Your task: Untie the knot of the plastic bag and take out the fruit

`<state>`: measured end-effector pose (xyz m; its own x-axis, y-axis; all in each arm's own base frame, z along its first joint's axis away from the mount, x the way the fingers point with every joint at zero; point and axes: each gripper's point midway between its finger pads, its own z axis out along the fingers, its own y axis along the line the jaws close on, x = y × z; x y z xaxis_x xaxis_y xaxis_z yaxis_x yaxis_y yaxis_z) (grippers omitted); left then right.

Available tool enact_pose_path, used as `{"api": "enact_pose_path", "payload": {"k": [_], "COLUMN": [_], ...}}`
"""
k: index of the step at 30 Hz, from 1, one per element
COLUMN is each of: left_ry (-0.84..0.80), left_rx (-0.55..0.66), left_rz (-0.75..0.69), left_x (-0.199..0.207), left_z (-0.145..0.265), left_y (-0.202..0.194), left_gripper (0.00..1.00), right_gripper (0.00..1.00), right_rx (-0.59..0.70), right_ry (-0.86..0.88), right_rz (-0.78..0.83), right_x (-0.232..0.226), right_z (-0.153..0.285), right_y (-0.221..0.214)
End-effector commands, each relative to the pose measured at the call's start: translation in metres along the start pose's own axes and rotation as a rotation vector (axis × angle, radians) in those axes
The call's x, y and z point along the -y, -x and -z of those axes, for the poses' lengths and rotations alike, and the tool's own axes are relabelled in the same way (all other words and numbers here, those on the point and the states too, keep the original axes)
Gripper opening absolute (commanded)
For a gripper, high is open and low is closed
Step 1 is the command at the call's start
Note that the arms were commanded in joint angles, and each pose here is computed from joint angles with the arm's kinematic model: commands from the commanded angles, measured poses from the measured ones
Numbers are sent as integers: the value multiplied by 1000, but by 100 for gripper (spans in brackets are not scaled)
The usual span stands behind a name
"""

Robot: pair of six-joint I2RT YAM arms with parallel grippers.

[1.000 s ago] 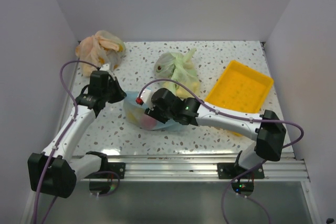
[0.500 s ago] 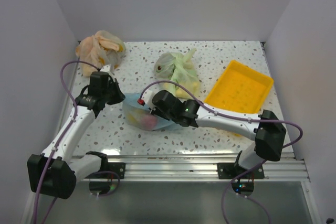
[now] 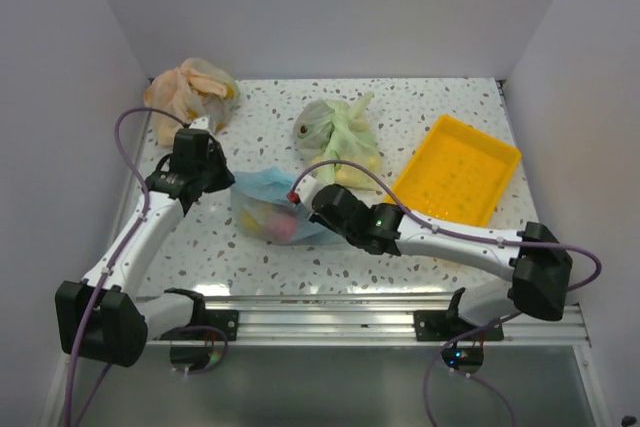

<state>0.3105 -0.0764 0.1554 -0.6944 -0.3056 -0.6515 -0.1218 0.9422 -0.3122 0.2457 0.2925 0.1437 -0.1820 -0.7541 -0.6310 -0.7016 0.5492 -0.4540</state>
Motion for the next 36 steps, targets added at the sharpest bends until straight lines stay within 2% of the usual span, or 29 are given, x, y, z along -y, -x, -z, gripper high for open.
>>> {"api": "enact_pose_path", "payload": {"k": [1, 4, 7, 9, 10, 14, 17, 20, 27, 33, 36], "left_ry": [55, 29, -23, -55, -51, -47, -56, -75, -80, -68, -52], "left_rx": [125, 102, 120, 105, 92, 85, 74, 67, 70, 64, 56], "left_rz": [-7, -7, -17, -37, -43, -55, -50, -42, -38, -38, -41], "left_x": [-4, 2, 11, 15, 14, 10, 11, 15, 15, 11, 8], "left_z": [5, -1, -1, 1, 1, 3, 2, 4, 6, 6, 6], "left_y": [43, 46, 50, 45, 41, 35, 31, 29, 27, 24, 21], "left_gripper": [0, 0, 0, 0, 0, 0, 0, 0, 0, 0, 0], "right_gripper": [0, 0, 0, 12, 22, 51, 59, 59, 49, 37, 26], "right_rx": [62, 47, 74, 124, 136, 175, 170, 176, 129, 72, 53], "right_ry": [-107, -84, 6, 49, 61, 125, 141, 163, 179, 78, 3], "right_rz": [-160, -203, -181, -149, -130, -39, 21, 54, 88, 112, 120], "right_x": [29, 23, 11, 10, 10, 7, 2, -3, -17, -8, 5], "right_z": [20, 21, 25, 30, 31, 24, 8, -1, -27, -42, -44], "right_y": [2, -13, -4, 14, 21, 65, 80, 94, 94, 71, 63]}}
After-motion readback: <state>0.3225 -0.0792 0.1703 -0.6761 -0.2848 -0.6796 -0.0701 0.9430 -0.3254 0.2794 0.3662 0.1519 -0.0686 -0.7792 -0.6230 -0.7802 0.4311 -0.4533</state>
